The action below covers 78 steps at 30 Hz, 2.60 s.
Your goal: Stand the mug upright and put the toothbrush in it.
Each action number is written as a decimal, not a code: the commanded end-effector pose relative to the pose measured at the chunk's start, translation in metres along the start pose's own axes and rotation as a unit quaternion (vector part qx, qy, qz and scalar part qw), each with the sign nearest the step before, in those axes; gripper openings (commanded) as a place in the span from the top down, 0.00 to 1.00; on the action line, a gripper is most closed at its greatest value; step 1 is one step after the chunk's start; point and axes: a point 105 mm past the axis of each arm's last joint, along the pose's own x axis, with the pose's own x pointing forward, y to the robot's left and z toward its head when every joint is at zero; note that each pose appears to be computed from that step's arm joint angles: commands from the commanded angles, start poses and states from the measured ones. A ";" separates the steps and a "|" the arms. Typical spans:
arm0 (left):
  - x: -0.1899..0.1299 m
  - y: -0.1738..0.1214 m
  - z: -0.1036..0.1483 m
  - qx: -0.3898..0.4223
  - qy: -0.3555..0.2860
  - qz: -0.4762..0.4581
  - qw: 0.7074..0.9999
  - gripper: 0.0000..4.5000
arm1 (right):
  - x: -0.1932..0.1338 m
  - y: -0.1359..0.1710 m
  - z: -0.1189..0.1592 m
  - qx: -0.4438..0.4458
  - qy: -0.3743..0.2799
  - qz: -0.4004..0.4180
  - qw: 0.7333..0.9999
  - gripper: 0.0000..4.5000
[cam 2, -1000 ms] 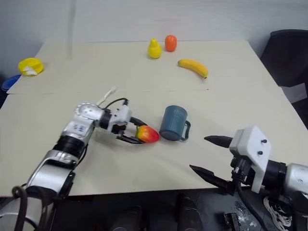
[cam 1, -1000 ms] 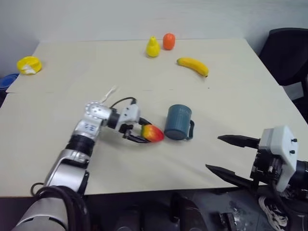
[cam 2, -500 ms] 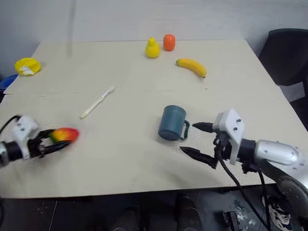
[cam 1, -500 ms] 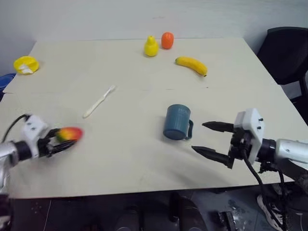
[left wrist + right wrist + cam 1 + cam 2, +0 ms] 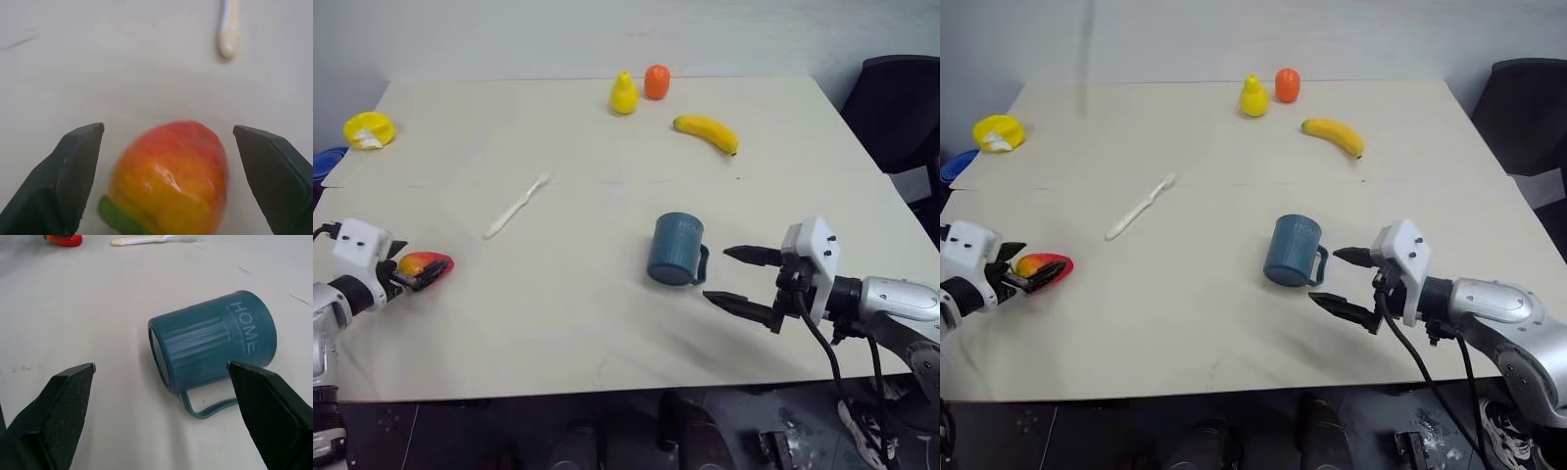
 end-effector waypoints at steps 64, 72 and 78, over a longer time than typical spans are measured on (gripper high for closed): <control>-0.003 -0.186 0.123 0.159 -0.106 -0.545 0.816 0.00 | 0.116 -0.074 0.044 -0.070 -0.155 -0.314 0.934 1.00; 0.001 -0.175 0.130 0.145 -0.114 -0.507 0.842 0.00 | 0.128 -0.065 -0.003 -0.126 -0.193 -0.353 0.907 1.00; 0.002 -0.176 0.133 0.154 -0.111 -0.511 0.838 0.00 | 0.118 -0.053 -0.043 -0.122 -0.158 -0.343 0.918 1.00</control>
